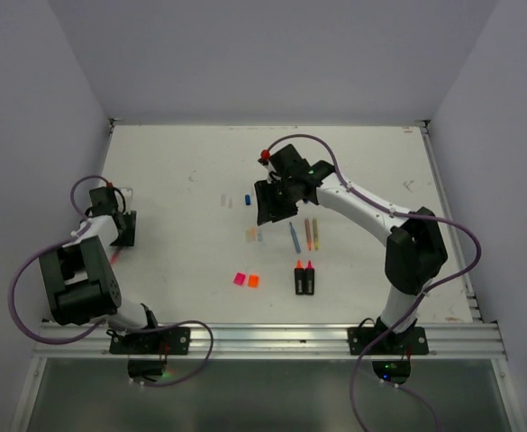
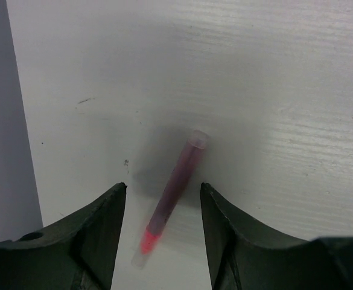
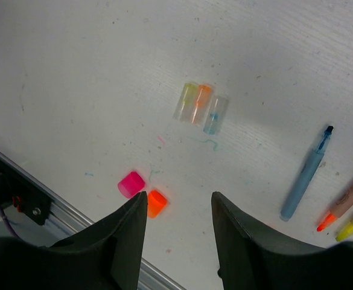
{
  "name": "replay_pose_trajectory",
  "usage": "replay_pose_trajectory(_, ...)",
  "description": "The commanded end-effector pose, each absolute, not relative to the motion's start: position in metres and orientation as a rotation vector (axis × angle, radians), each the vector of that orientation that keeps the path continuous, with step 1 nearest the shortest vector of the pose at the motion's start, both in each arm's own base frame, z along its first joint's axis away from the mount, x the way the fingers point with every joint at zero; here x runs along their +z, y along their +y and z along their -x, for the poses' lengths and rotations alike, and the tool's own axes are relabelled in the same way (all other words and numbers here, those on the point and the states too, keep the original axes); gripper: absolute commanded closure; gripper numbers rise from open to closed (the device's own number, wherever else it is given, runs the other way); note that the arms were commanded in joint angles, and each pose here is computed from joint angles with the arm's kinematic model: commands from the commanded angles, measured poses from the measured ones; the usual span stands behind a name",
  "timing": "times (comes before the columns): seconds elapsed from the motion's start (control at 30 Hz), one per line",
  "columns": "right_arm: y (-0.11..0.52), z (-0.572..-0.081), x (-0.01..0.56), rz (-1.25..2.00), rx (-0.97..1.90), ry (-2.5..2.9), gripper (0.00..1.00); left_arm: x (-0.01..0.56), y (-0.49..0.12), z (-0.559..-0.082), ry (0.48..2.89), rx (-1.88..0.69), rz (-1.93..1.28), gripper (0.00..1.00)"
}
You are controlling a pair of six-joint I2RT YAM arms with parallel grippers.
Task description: Open the pen caps
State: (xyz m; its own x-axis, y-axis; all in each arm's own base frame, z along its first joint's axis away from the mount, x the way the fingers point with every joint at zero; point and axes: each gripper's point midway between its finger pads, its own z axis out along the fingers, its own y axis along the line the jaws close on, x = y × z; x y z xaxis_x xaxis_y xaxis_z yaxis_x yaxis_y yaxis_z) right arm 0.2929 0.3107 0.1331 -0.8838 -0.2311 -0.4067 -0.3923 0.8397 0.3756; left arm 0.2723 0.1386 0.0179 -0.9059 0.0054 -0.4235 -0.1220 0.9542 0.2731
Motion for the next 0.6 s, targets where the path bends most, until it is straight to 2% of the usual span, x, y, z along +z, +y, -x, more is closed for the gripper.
replay_pose_trajectory(0.0, 0.312, -0.296, 0.149, 0.477, 0.682, 2.607, 0.5, -0.008, 0.127, -0.252, 2.761, 0.339, -0.021, 0.46)
replay_pose_trajectory(0.03, 0.312, -0.296, 0.149, 0.475, 0.68, 2.609, 0.5, -0.011, 0.125, -0.251, 2.769, 0.328, -0.034, 0.48)
replay_pose_trajectory(0.07, 0.312, -0.296, 0.148, 0.475, 0.676, 2.61, 0.5, -0.015, 0.124, -0.251, 2.782, 0.313, -0.037, 0.57)
replay_pose_trajectory(0.13, 0.312, -0.296, 0.149, 0.473, 0.678, 2.609, 0.5, -0.019, 0.121, -0.251, 2.789, 0.282, -0.052, 0.68)
replay_pose_trajectory(0.17, 0.312, -0.297, 0.149, 0.471, 0.677, 2.608, 0.5, -0.022, 0.121, -0.251, 2.801, 0.277, -0.046, 0.87)
replay_pose_trajectory(0.27, 0.31, -0.298, 0.15, 0.468, 0.662, 2.606, 0.5, -0.012, 0.121, -0.268, 2.756, 0.253, -0.02, 1.0)
replay_pose_trajectory(0.4, 0.308, -0.303, 0.156, 0.456, 0.627, 2.599, 0.5, 0.035, 0.119, -0.319, 2.608, 0.163, 0.056, 1.0)
replay_pose_trajectory(0.47, 0.305, -0.308, 0.164, 0.441, 0.603, 2.588, 0.5, 0.082, 0.112, -0.358, 2.462, 0.079, 0.115, 1.0)
replay_pose_trajectory(0.57, 0.297, -0.318, 0.177, 0.407, 0.568, 2.571, 0.53, 0.149, 0.063, -0.402, 2.271, -0.146, 0.032, 1.0)
